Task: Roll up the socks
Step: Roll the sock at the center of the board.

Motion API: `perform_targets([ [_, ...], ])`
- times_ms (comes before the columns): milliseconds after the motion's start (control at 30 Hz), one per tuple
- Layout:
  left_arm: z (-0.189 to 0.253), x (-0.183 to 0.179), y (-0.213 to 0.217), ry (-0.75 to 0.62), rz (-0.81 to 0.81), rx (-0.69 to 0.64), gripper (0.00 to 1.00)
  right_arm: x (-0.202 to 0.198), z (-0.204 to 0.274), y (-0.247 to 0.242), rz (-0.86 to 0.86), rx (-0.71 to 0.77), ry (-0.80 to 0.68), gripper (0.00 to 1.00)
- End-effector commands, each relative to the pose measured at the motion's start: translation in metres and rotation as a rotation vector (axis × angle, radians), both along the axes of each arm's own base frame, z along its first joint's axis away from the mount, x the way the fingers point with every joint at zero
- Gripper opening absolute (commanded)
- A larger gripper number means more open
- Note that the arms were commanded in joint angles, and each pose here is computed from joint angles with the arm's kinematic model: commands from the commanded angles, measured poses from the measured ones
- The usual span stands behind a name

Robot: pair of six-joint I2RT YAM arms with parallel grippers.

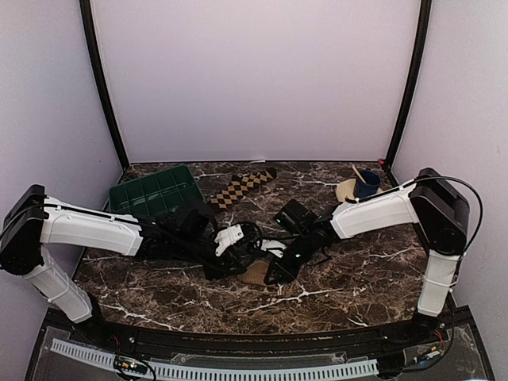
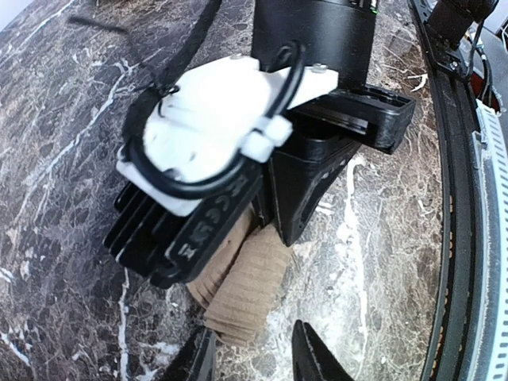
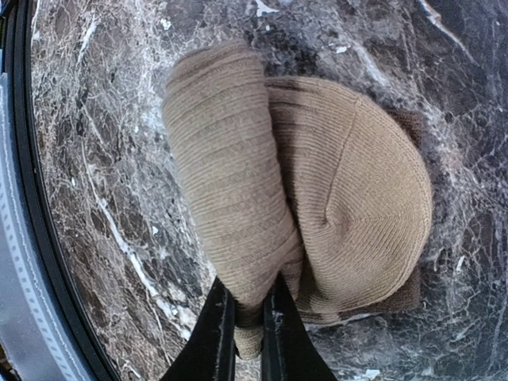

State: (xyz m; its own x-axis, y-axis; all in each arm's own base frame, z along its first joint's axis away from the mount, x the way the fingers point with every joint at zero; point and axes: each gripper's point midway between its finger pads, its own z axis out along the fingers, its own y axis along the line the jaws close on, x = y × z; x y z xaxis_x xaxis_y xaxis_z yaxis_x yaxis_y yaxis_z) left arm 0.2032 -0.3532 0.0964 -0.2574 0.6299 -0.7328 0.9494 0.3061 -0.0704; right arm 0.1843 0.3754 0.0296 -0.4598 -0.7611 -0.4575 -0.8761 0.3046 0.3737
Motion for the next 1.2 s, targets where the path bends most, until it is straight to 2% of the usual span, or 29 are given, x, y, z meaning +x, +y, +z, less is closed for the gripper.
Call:
perform_targets([
  [0,-0.001,0.002,-0.003,-0.088,-0.024,0.032,0.36,-0.008,-0.004,-0.004,0.018,-0.017,0.099,0.0],
  [567,-0.025,-0.006,-0.024,-0.18,-0.171,0.172,0.37,-0.006,0.004,0.003,0.035,0.018,0.208,0.0],
  [1167,-0.051,-0.013,-0.025,-0.168,-0.225,0.229,0.38,-0.008,0.001,0.0,0.048,0.012,0.258,0.0],
])
